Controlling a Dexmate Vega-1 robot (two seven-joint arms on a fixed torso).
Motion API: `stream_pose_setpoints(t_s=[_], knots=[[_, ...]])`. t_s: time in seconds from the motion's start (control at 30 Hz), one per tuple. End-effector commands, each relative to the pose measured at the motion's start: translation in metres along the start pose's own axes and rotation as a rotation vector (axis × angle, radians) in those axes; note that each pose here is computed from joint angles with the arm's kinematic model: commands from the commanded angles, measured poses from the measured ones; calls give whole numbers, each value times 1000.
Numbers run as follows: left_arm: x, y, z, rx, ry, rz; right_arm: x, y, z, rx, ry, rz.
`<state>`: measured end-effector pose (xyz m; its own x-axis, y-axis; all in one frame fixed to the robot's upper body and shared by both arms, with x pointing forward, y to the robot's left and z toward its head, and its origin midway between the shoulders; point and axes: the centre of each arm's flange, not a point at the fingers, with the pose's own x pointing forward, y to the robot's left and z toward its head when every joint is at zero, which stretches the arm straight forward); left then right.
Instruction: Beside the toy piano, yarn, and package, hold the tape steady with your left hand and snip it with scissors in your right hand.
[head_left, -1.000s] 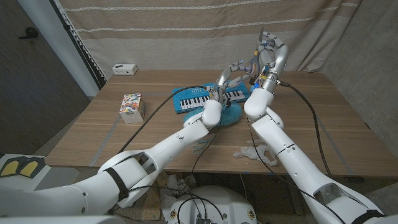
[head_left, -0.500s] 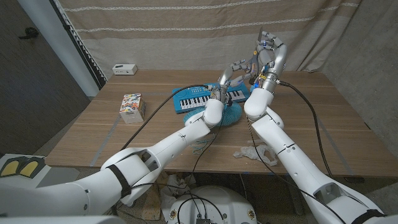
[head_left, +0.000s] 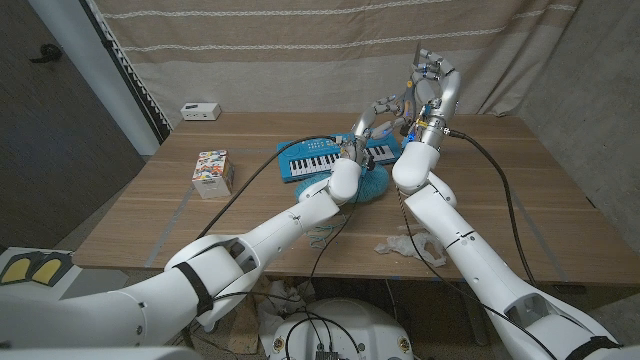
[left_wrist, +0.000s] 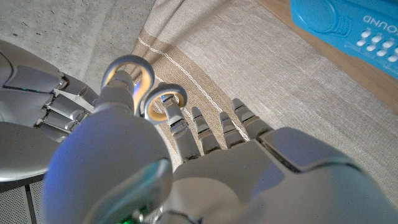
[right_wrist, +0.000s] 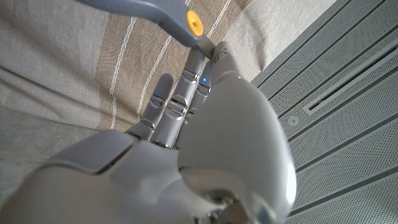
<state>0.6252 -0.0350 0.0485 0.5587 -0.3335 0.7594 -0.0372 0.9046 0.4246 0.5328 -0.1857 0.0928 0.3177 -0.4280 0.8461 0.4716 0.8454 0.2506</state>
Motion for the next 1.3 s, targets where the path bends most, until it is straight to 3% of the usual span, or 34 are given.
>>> stream_pose_setpoints(t_s=[0.03,1.3], knots=[[2,-4,1,-24,3,-3,-3,-1,2,3,-1,4],[9,-10,5,-61,0,6,-14,5,11,46,-29,75]])
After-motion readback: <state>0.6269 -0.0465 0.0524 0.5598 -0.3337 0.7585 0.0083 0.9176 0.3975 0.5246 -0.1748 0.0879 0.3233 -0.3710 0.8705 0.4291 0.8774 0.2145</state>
